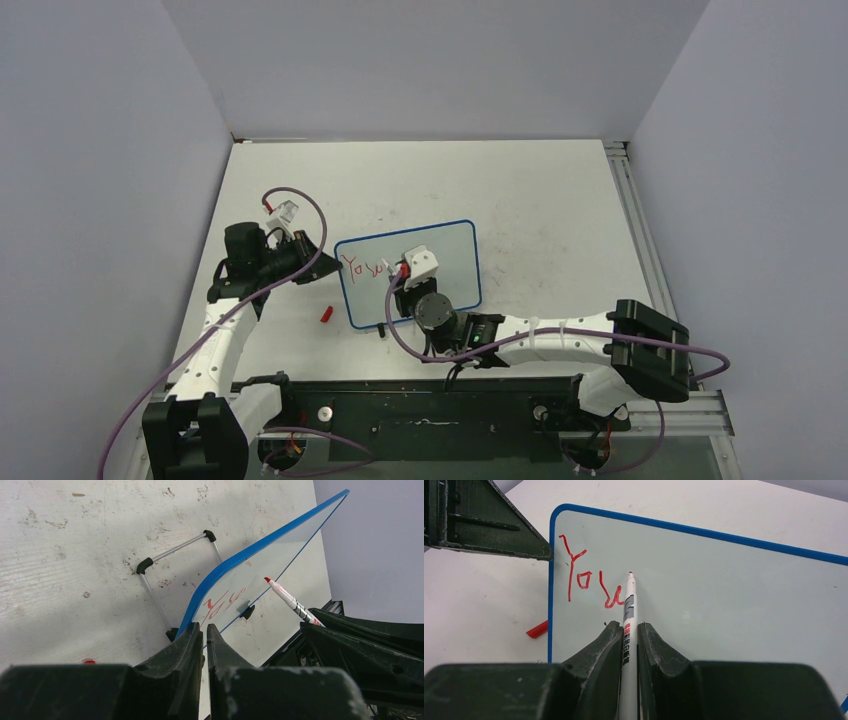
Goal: Write a sentence on the whiteboard
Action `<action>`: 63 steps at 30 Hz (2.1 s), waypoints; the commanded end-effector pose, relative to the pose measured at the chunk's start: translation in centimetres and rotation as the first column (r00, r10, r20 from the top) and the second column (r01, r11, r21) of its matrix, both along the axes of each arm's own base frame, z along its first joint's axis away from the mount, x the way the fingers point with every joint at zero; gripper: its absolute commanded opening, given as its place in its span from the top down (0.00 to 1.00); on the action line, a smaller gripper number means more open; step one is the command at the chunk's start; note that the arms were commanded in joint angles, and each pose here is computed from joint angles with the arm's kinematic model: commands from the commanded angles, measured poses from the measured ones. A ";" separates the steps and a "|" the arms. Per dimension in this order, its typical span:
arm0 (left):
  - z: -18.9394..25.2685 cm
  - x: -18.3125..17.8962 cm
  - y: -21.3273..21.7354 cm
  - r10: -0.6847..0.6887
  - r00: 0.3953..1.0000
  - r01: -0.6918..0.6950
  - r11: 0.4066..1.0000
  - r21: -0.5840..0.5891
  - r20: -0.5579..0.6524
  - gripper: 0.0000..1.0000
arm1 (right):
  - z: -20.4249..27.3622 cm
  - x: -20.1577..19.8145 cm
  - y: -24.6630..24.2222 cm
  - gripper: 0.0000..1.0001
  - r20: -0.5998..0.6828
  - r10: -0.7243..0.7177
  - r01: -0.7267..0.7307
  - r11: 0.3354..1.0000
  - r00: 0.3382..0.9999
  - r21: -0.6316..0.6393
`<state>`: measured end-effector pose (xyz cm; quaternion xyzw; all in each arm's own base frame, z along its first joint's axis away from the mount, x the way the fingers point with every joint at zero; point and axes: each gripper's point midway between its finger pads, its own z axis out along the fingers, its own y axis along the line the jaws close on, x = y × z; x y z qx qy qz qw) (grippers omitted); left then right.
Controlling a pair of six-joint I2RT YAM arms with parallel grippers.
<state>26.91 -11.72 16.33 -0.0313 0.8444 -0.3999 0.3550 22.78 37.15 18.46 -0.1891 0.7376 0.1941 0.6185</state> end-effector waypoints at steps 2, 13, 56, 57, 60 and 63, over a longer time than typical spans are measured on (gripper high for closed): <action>1.3 0.7 -0.1 -0.014 0.998 0.014 1.000 0.004 0.054 0.92 | 2.2 1.1 0.4 0.95 0.027 -0.033 0.031 0.997 0.999 0.068; 1.4 0.7 -0.1 -0.016 0.998 0.016 1.000 0.004 0.056 0.92 | 1.4 1.6 0.2 0.95 0.018 -0.045 0.044 0.997 0.999 0.055; 1.4 0.6 -0.2 -0.017 0.998 0.016 1.000 0.006 0.058 0.92 | 2.4 -0.9 -1.8 0.95 0.037 -0.020 0.018 0.999 0.999 0.043; 1.4 0.6 -0.2 -0.016 0.998 0.016 1.000 0.006 0.058 0.91 | 2.2 -0.7 -2.0 0.95 0.031 -0.024 0.022 0.999 0.999 0.035; 1.4 0.6 -0.2 -0.018 0.998 0.017 1.000 0.009 0.057 0.83 | 1.5 -0.4 -2.3 0.95 0.017 -0.028 0.027 0.999 0.999 0.025; 1.2 0.6 -0.2 -0.017 0.999 0.016 1.000 0.011 0.051 0.77 | 1.2 -0.4 -2.3 0.95 0.012 -0.026 0.026 0.999 1.000 0.025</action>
